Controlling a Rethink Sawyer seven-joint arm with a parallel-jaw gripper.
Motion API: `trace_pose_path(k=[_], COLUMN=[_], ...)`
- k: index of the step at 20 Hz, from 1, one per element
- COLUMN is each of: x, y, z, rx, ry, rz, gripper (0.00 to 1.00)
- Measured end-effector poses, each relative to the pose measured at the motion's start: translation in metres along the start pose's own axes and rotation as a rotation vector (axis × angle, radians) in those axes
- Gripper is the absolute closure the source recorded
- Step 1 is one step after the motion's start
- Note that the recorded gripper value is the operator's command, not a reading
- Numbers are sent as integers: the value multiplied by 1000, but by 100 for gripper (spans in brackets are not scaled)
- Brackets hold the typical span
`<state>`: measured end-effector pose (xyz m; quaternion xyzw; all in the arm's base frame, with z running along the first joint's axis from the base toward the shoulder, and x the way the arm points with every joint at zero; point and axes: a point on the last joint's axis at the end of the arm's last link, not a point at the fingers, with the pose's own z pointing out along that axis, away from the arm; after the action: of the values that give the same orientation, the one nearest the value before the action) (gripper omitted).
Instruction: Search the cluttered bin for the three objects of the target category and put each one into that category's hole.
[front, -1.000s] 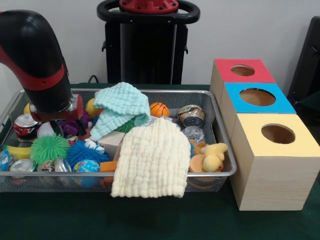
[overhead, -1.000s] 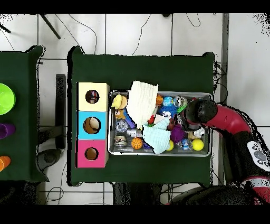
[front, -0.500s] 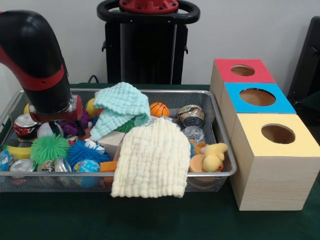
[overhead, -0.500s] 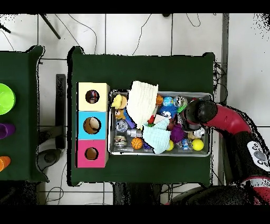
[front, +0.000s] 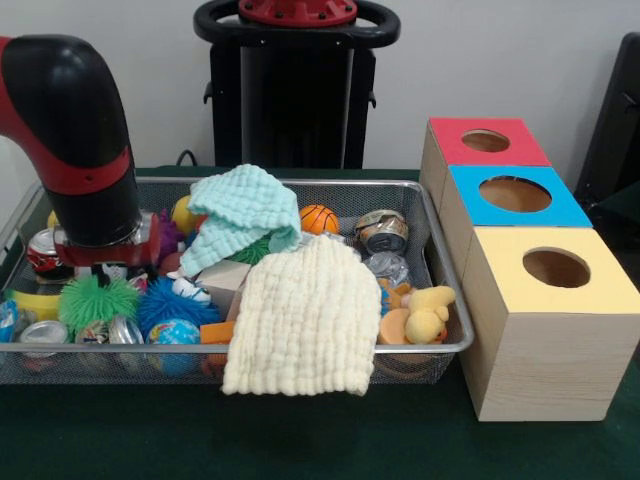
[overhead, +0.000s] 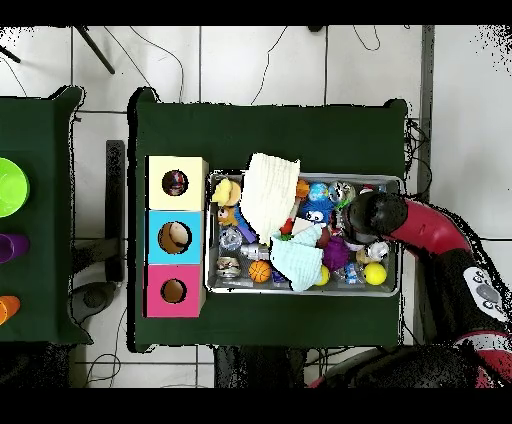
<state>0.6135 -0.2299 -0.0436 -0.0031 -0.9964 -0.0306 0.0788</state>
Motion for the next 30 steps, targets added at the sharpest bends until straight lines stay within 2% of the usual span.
trace_pose_path(k=[12, 30], x=[2, 7], y=[4, 14], z=[7, 5], rx=[18, 74], ry=[5, 38], rz=[-11, -38], gripper=[0, 0])
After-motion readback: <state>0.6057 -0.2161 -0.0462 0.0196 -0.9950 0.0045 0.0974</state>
